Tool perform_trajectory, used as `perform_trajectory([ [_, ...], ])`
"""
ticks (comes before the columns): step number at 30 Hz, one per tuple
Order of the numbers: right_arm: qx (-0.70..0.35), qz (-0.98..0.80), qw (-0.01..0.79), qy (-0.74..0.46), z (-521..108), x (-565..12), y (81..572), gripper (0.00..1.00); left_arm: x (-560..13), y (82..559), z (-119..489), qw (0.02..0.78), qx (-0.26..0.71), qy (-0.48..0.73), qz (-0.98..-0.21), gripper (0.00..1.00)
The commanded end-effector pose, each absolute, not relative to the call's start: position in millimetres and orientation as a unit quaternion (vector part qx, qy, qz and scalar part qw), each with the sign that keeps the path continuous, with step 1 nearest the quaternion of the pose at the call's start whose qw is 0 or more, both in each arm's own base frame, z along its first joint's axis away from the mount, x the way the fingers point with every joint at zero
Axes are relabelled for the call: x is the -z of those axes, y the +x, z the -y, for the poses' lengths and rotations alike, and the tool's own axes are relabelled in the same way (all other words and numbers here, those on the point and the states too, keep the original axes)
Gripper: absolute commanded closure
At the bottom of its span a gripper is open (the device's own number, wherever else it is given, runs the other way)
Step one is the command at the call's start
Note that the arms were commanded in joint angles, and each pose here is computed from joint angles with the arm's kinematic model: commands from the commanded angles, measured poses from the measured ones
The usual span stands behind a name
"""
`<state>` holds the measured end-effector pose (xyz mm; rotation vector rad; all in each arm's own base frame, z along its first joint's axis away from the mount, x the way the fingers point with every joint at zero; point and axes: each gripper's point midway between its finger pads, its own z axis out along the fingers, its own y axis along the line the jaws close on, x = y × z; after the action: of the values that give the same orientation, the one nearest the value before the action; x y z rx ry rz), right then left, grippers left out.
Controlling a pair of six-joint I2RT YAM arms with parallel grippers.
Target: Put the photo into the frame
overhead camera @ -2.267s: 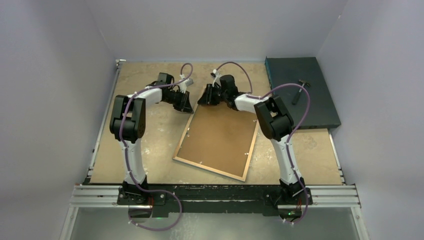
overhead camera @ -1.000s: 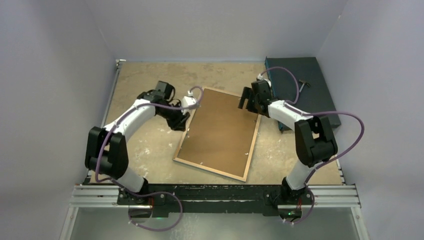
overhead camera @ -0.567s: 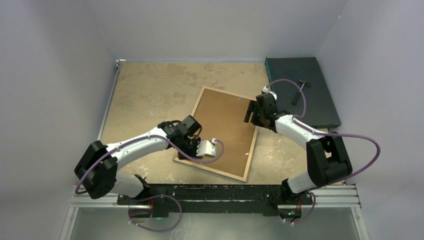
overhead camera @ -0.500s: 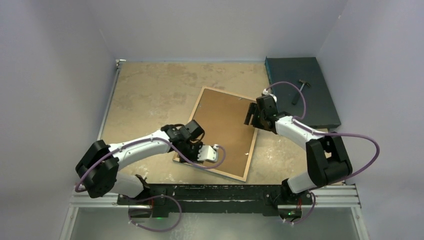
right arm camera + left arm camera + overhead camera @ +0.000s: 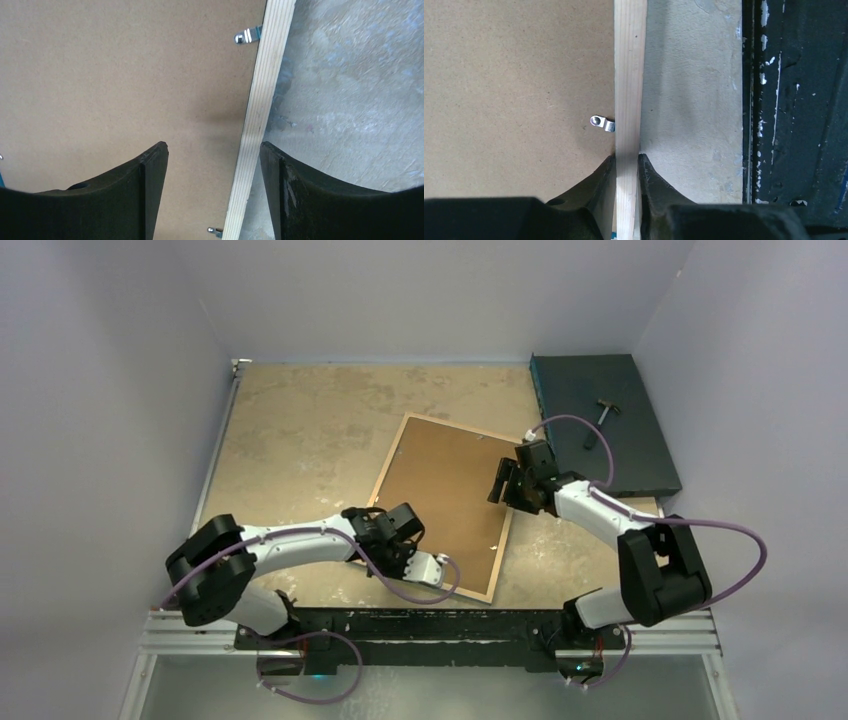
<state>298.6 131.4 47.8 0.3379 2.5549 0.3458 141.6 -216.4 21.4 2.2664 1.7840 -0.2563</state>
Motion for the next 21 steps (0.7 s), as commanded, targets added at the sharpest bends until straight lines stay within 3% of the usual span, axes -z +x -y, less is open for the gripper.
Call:
perform_trajectory([
  [1,-0.150,-0.946,0.260,0.124,-137.7,-53.4,288.6,0.30,-7.8,157.9,196.5,0.130,0.020,0.784,-0.606,0.87],
  [13,-0.192,-0.942,0.276,0.001,-188.1,-79.4,308.5,0.27,-25.3,253.1,76.1,0.186,-0.156,0.728,-0.641,0.94],
  [17,-0.204,-0.932,0.284,-0.091,-230.2,-86.0,305.0,0.25,-41.1,300.0,36.6,0.231,-0.209,0.691,-0.653,0.88],
  [21,-0.200,-0.877,0.358,-0.248,-267.2,-117.4,310.5,0.21,-70.0,347.5,15.7,0.293,-0.212,0.625,-0.692,0.78],
])
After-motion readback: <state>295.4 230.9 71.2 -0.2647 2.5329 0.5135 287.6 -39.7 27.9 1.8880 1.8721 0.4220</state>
